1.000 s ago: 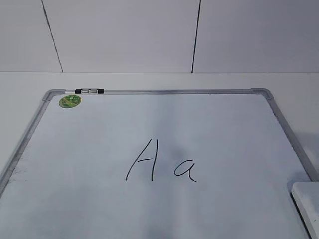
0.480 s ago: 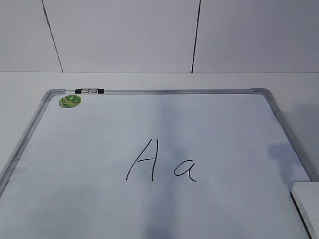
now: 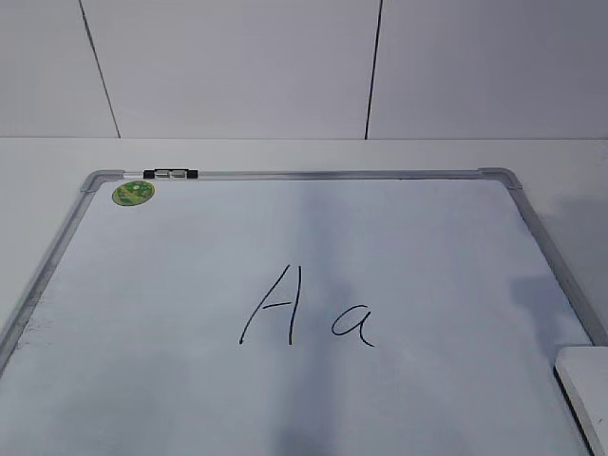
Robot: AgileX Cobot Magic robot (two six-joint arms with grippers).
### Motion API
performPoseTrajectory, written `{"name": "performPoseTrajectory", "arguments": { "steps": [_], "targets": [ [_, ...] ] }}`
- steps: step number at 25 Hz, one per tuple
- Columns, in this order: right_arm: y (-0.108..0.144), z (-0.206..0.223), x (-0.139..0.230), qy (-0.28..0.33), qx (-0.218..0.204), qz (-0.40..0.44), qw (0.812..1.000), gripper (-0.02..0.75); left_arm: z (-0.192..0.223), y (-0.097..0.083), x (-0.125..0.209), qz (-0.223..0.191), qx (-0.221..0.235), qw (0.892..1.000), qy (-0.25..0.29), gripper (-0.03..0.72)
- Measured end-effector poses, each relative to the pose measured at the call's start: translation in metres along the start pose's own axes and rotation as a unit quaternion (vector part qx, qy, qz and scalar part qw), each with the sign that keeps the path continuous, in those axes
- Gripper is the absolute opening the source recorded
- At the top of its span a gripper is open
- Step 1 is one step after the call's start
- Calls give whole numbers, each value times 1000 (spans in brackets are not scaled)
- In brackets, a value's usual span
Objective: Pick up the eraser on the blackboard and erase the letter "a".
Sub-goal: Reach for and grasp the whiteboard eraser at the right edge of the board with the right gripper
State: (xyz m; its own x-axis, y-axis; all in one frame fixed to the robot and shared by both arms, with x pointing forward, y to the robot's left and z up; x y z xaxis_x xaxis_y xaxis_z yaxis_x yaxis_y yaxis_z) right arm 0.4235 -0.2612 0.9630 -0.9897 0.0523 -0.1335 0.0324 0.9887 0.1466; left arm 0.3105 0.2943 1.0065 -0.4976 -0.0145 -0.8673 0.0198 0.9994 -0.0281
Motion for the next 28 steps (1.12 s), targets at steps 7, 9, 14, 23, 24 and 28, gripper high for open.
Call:
{"name": "performPoseTrajectory", "arguments": {
  "steps": [7,9,14,23,24,28],
  "targets": [
    [0,10,0,26,18,-63,998,678,0,0,0,0,0,1000,0,235],
    [-3,12,0,29,39,-92,995,678,0,0,0,0,1,1000,0,235],
    [-6,15,-1,37,53,-100,993,678,0,-1,0,-1,2,1000,0,235],
    [-7,29,-4,70,61,-48,994,678,0,-1,0,-1,2,1000,0,235],
    [-7,31,-4,75,62,-46,994,677,0,-1,0,-1,2,1000,0,235],
    [-7,42,-7,92,63,-40,993,676,0,-1,0,-1,2,1000,0,235]
  ]
}}
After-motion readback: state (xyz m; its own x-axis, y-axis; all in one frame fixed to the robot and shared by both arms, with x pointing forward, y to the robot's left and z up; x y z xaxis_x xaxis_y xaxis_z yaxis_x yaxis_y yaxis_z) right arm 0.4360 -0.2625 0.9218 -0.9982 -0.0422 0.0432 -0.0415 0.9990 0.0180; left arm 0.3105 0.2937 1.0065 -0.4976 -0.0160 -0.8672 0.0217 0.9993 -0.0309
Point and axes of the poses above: a point on each arm's last joint axis where the gripper is mounted, z pointing out along that axis toward the gripper, y along the wrist's bending axis when the last joint is at zero, x = y × z, the point moved 9 cm from there along z, pointing out along that axis toward the gripper, and after that the axes turned 4 degrees about z, right-handed, at the moved point
